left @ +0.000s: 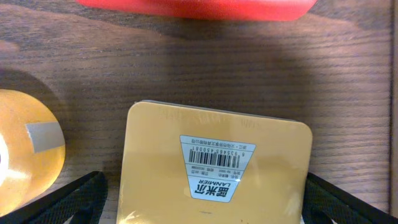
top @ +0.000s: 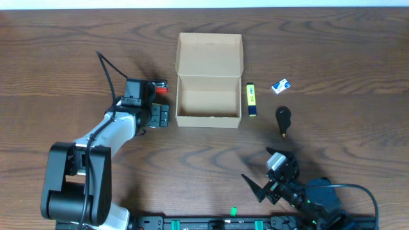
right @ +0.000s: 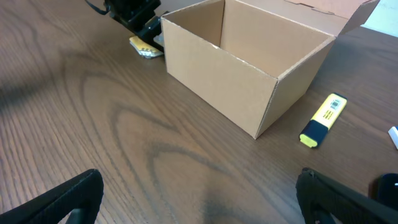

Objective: Pack container
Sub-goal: 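Lower the left gripper and grasp the yellow tin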

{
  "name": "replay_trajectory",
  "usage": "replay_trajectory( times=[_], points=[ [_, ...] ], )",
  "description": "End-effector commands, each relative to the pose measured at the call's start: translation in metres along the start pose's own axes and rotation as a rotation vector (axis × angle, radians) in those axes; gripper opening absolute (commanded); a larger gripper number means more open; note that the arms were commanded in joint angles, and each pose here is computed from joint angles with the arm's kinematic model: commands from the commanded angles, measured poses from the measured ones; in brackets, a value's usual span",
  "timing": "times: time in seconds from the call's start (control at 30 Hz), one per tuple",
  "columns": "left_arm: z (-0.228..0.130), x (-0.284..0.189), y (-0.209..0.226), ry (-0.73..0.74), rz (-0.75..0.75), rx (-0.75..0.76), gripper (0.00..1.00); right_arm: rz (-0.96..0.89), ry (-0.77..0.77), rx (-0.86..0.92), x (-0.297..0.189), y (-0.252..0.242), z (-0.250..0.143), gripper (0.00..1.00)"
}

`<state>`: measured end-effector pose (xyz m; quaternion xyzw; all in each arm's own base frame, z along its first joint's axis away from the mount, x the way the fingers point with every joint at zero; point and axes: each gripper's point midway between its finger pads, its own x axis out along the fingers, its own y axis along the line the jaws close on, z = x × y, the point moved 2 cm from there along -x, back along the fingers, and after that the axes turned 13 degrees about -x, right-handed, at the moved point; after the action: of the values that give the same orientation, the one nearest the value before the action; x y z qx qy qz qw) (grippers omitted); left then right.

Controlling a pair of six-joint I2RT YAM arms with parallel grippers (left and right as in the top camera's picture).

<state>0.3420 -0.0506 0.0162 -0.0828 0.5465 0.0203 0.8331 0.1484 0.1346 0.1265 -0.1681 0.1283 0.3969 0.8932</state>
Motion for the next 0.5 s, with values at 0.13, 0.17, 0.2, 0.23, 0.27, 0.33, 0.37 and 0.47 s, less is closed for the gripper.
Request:
replay_trajectory(
  times=[0.13,0.17,0.2,0.23,0.27,0.33,0.37,0.47],
  points=[
    [-0.0056,0.0044,-0.0017,-0.016,0.133,0.074,0.98,0.011,-0.004,0.009,0.0003,0.0025,-0.0003,0.99],
    [-0.0058,0.0046,-0.0019,-0.015,0.132,0.074,0.98,0.011,-0.004,0.009,0.0003,0.0025,-0.0003,0.99],
    [-0.0063,0.0049,-0.0016,-0.013,0.134,0.067,0.99,0.011,-0.004,0.009,0.0003,0.0025,-0.0003,0.99],
    [-0.0069,0.0049,-0.0015,-0.011,0.134,0.065,1.00,0.011,-0.004,0.009,0.0003,0.0025,-0.0003,0.99],
    [-0.0073,0.0050,-0.0008,-0.008,0.135,0.065,1.00,0.011,-0.004,0.009,0.0003,0.0025,-0.0003,0.99],
    [-0.0081,0.0050,-0.0004,-0.004,0.137,0.065,1.00,0.011,-0.004,0.009,0.0003,0.0025,-0.0003,0.99],
    [-0.0085,0.0049,-0.0003,-0.003,0.137,0.065,1.00,0.011,-0.004,0.009,0.0003,0.0025,-0.0003,0.99],
    [-0.0112,0.0050,0.0007,0.008,0.141,0.053,1.00,0.011,-0.004,0.009,0.0003,0.0025,-0.0003,0.99]
  ],
)
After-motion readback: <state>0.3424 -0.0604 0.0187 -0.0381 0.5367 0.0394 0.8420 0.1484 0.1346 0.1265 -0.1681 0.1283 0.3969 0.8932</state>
